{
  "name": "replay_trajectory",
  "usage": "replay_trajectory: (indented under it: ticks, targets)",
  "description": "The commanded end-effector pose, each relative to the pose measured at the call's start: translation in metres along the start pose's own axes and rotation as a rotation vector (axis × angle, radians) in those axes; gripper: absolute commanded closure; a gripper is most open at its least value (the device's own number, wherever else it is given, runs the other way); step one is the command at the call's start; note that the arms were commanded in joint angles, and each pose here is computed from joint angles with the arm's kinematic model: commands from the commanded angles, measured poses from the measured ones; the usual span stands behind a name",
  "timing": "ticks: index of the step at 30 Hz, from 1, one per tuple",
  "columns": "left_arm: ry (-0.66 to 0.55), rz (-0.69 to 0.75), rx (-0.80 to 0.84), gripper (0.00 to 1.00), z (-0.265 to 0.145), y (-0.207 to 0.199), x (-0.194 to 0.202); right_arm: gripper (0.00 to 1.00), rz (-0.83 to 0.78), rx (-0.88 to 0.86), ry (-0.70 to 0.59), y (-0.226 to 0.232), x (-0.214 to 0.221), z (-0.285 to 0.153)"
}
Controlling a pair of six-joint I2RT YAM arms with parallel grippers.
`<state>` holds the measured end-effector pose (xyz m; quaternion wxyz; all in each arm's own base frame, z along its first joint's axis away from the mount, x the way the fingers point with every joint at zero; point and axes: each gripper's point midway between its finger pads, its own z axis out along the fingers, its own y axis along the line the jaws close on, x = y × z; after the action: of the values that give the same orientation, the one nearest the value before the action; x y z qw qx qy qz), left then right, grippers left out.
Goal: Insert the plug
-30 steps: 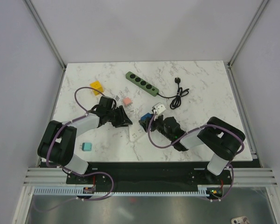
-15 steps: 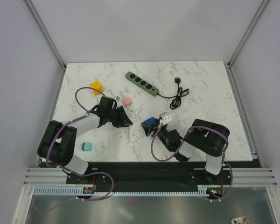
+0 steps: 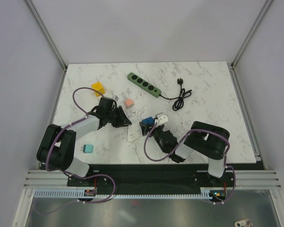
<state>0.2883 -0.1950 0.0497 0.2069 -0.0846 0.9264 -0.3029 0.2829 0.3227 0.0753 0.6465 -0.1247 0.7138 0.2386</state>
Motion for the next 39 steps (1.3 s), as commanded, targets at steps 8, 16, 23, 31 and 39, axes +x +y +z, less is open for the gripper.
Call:
replay_trajectory:
  ticks: [8, 16, 23, 31, 39]
  targets:
    - [0.06, -0.034, -0.105, 0.75, 0.006, 0.027, 0.025, 1.0, -0.375, 0.12, 0.577, -0.057, 0.173, -0.083]
    - [0.084, -0.052, -0.107, 0.79, 0.009, 0.032, 0.037, 1.0, -0.535, 0.171, 0.673, -0.06, 0.181, -0.089]
    - [0.095, -0.065, -0.119, 0.81, 0.011, 0.039, 0.044, 1.0, -0.554, 0.259, 0.585, -0.059, 0.182, -0.098]
    - [0.087, -0.078, -0.121, 0.82, 0.015, 0.043, 0.046, 1.0, -0.598, 0.323, 0.441, -0.064, 0.184, -0.111]
    - [0.1, -0.099, -0.103, 0.84, 0.012, 0.042, 0.055, 1.0, -0.744, 0.377, 0.453, -0.068, 0.192, -0.115]
